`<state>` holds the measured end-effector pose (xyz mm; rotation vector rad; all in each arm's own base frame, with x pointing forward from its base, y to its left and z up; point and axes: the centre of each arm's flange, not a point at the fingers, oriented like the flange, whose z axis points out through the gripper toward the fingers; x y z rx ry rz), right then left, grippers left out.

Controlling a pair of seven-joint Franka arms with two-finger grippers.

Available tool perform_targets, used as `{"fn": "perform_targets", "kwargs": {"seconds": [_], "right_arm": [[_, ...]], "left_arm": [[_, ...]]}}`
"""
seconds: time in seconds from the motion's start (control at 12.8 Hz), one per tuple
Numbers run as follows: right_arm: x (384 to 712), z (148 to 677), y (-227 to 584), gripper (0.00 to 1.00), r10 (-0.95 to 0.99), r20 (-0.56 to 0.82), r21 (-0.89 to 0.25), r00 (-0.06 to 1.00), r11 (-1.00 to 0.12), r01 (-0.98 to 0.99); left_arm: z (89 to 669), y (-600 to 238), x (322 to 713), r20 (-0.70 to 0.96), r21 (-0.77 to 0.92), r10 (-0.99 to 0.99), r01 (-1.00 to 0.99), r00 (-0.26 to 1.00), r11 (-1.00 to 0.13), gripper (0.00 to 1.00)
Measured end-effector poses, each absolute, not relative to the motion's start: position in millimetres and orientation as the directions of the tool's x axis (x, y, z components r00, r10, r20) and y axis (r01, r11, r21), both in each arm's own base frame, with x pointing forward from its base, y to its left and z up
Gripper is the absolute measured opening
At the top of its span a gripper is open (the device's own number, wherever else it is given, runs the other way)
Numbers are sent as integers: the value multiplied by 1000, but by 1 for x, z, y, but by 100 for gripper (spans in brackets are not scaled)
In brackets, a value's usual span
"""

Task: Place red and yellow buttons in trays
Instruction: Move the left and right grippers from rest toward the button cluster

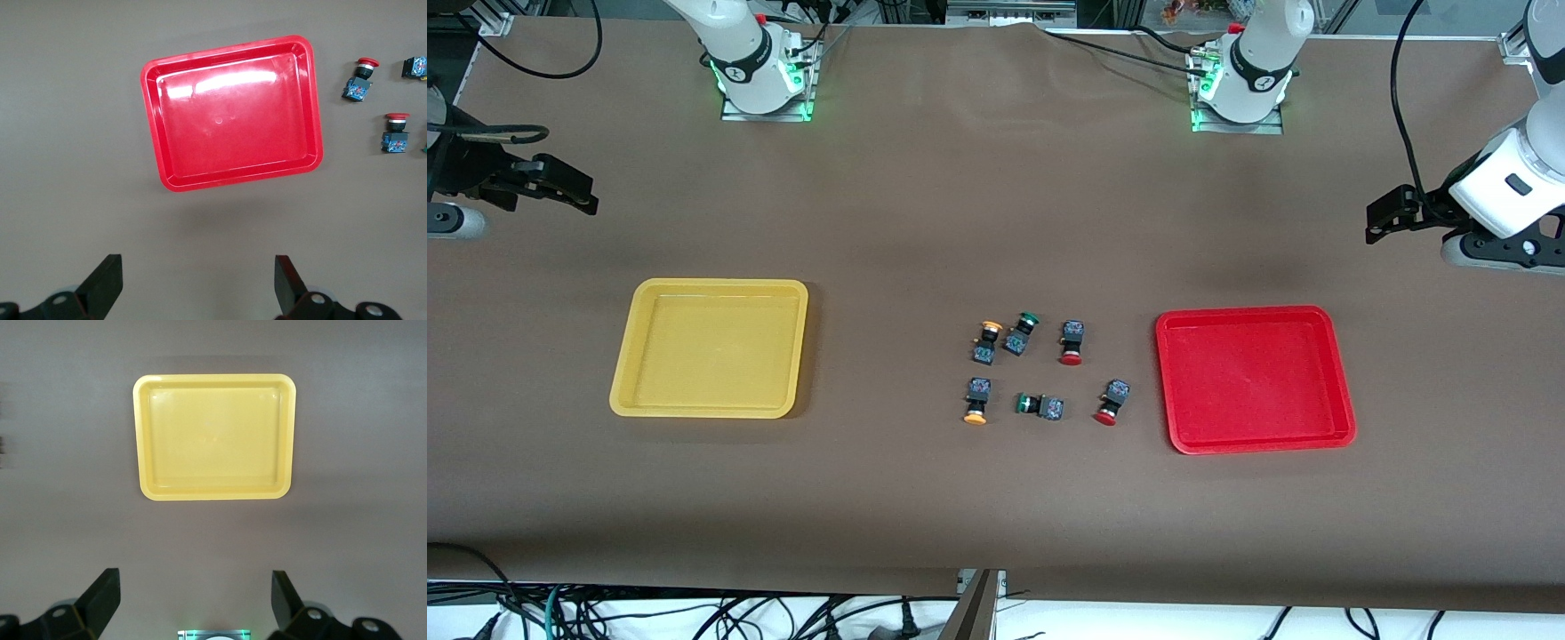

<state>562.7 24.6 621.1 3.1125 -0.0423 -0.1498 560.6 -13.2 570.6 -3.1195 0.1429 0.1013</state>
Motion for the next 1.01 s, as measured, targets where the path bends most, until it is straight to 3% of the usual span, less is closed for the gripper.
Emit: {"fn": "perform_targets", "kwargs": {"seconds": [0.78, 1.01], "right_arm": [[564, 618, 26, 100, -27, -100, 25, 995, -999, -24], [583, 587, 27, 100, -25, -120, 25, 992, -999, -22]], "left_arm": [[569, -13, 561, -71, -14, -91, -92, 993, -996, 100], [565, -15, 556, -116, 1, -92, -93, 989, -996, 100]]}}
